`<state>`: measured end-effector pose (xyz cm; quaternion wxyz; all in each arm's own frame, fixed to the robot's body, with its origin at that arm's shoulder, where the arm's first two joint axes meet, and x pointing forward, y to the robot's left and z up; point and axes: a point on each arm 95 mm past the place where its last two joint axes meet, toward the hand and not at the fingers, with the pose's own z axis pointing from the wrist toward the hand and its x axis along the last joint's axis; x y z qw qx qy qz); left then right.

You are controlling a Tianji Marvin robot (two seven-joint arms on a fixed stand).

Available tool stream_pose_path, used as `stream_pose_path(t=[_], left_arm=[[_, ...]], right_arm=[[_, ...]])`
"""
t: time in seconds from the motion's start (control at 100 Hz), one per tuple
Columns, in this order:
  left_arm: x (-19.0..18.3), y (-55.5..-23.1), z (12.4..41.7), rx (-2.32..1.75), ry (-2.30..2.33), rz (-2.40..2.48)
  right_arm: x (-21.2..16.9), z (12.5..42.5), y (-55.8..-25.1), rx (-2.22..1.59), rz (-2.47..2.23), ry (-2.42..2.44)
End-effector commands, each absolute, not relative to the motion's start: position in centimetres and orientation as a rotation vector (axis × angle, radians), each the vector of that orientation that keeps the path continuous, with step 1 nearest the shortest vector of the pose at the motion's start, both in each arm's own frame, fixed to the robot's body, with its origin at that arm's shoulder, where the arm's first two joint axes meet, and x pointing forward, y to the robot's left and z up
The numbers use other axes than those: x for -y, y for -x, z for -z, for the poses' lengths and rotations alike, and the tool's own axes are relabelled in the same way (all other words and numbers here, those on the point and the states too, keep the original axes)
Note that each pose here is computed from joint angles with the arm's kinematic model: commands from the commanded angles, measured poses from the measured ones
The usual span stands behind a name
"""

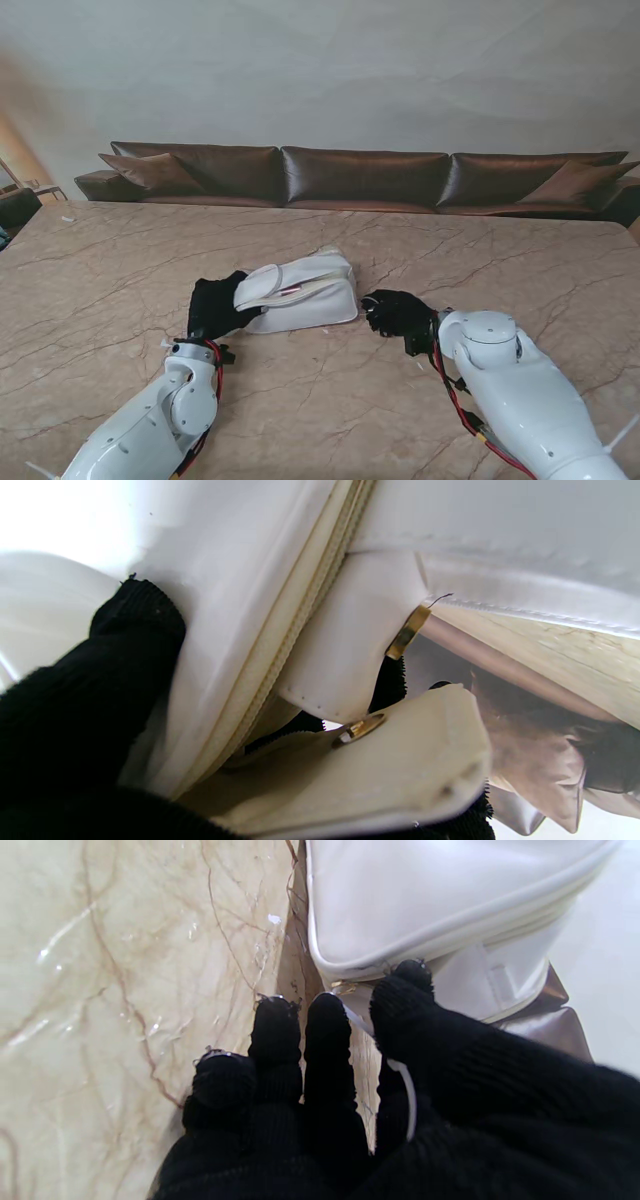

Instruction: Pack the cosmetics bag

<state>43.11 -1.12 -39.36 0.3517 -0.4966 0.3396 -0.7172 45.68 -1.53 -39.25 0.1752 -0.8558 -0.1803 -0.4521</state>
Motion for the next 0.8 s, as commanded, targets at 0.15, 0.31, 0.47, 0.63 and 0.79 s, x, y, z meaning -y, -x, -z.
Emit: stream_pose_path(t=[0.15,0.31,0.47,0.63,0.79], left_arm=[[1.8,-42.7,41.3,-0.892,1.35,1.838],[1.8,-43.2,41.5,-0.871,1.32,1.819],[1.7,-43.5,41.5,-0.937,1.265,1.766],[1.7,-43.7,41.8,-1.04,1.236,1.725],[1.8,-43.5,42.3,-1.108,1.214,1.724]], right_arm=[[1.8,40.7,-44.3,0.435,1.223,2.43],[2.2,40.9,-44.1,0.354,1.221,2.387],[2.8,41.0,-43.8,0.268,1.226,2.337],[3.4,40.8,-43.6,0.211,1.251,2.317],[4.0,40.4,-43.6,0.164,1.281,2.327]])
